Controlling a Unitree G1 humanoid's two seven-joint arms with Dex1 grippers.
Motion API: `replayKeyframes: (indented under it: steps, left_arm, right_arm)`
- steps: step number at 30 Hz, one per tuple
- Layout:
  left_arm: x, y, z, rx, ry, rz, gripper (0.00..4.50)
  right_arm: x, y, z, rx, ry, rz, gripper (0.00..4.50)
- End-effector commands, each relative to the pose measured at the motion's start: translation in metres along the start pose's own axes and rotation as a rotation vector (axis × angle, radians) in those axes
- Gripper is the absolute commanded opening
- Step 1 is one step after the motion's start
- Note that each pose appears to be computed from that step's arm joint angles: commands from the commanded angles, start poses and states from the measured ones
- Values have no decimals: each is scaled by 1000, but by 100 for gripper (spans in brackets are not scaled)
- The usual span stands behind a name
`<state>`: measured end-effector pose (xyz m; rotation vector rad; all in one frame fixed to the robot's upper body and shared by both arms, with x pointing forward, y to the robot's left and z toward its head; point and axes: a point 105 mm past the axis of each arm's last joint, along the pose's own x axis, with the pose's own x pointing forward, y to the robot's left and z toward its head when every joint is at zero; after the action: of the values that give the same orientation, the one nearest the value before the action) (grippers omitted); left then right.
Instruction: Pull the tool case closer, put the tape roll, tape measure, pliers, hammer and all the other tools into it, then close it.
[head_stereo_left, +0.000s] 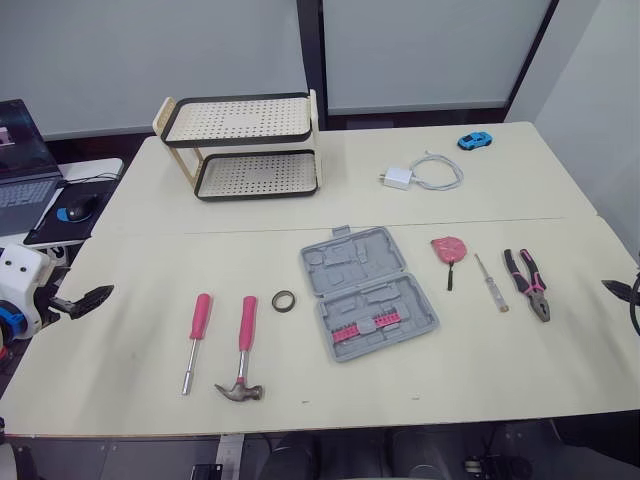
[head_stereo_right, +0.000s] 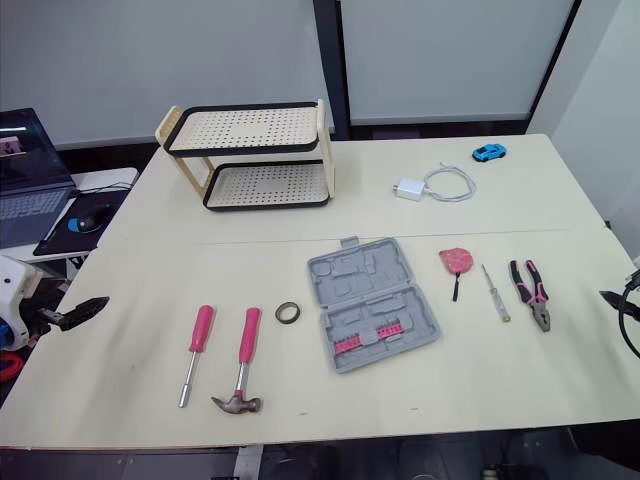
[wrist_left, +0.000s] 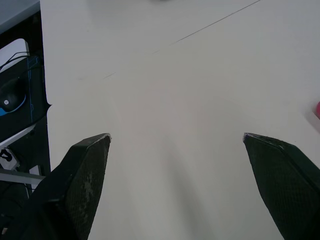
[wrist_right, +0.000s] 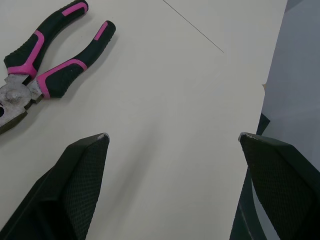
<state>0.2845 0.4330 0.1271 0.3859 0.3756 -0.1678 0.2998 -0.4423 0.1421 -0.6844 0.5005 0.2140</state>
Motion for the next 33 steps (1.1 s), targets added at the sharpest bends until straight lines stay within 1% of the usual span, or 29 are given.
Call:
replayKeyframes:
  steps: [1, 10, 18, 30, 33]
  left_arm:
    - [-3, 5, 7, 22, -18, 18, 441]
    - [-1, 7, 12, 22, -37, 37, 441]
    - [-3, 5, 7, 22, -18, 26, 441]
    - [-7, 4, 10, -38, -43, 23, 441]
    - [-9, 2, 19, -80, -73, 10, 441]
  right_arm:
    - [-7, -12, 7, -15, -21, -45, 446]
    - [-7, -10, 3, -11, -9, -44, 446]
    - [-7, -10, 3, -14, -9, -43, 446]
    - [-5, -11, 8, -13, -23, -50, 446]
    - [-1, -10, 16, -14, -54, -44, 446]
